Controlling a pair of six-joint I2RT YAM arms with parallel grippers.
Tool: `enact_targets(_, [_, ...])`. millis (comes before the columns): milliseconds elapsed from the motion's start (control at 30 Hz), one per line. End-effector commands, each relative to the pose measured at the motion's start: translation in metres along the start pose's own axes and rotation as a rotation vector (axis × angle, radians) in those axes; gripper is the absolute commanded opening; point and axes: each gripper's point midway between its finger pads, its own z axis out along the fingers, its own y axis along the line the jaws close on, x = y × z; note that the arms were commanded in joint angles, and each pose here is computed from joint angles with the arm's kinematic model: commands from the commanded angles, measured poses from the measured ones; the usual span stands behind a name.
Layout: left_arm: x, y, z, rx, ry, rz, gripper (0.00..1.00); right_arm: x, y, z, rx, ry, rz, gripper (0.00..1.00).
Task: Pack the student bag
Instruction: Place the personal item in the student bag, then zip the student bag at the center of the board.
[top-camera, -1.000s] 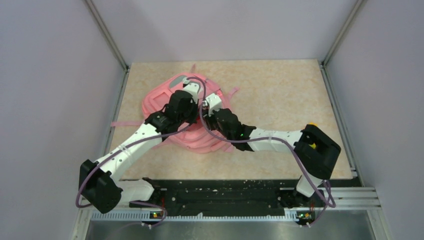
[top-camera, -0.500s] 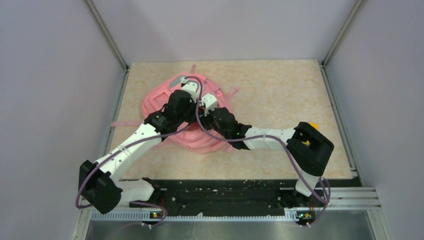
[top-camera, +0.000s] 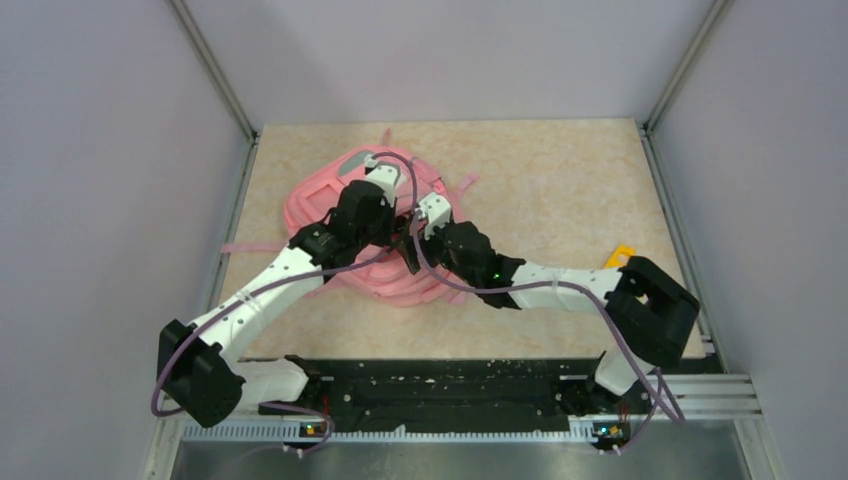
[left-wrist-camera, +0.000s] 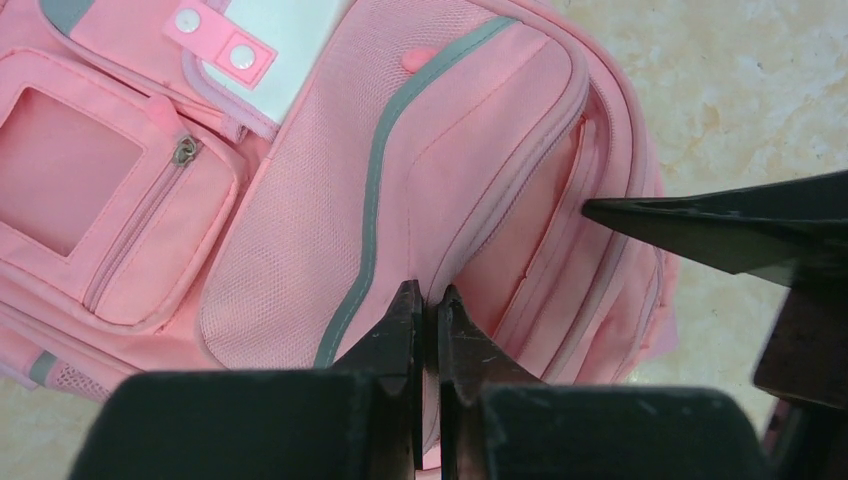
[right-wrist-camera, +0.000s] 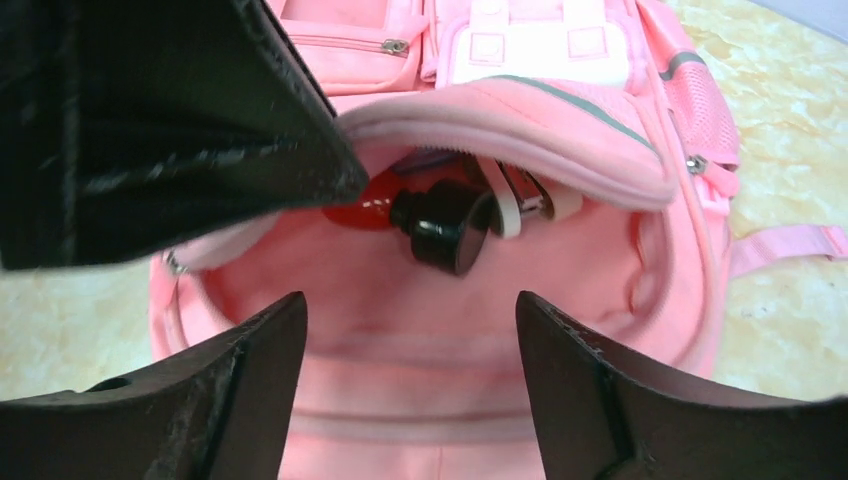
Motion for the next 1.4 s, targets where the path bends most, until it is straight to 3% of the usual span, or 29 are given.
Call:
enact_targets(0, [-0.045,-0.016,-0.015,0.071,-0.167,-0.025,0.00,-0.021,0.000,-0.031,-0.020,-0.061,0.034,0.78])
enact_targets(267, [-0.034,-0.054,0.008,0.221,-0.086,-0.092,0.00,0.024,-0.032,-0.069,0.094,0.105,0.002,0.85])
enact_targets(467, [-0.033,-0.106,0.027,0.315,-0.091,-0.226,0.00,0.020,-0.035,-0.098,0.061,0.065,0.044,0.93])
enact_targets(633, [-0.033,-0.153,0.054,0.402,-0.121,-0.307,0.00,0.016,-0.033,-0.114,0.041,0.076,0.081,0.94])
enact_targets(767, [-0.031,-0.159,0.065,0.390,-0.099,-0.301,0.01,0.020,-0.036,-0.121,0.071,0.093,0.143,0.91])
enact_targets(933, [-0.026,-0.139,0.054,0.334,-0.137,-0.283,0.46,0.028,-0.031,-0.120,0.069,0.111,0.232,0.82])
enact_targets(1000, [-0.024,-0.125,0.045,0.294,-0.161,-0.279,0.58,0.035,-0.026,-0.117,0.061,0.134,0.259,0.79])
enact_targets(1133, [-0.013,-0.095,0.025,0.205,-0.205,-0.311,0.68,0.051,-0.021,-0.109,0.093,0.186,0.282,0.73])
enact_targets(1367, [0.021,-0.047,-0.001,0.060,-0.239,-0.422,0.73,0.062,-0.010,-0.093,0.156,0.215,0.259,0.62])
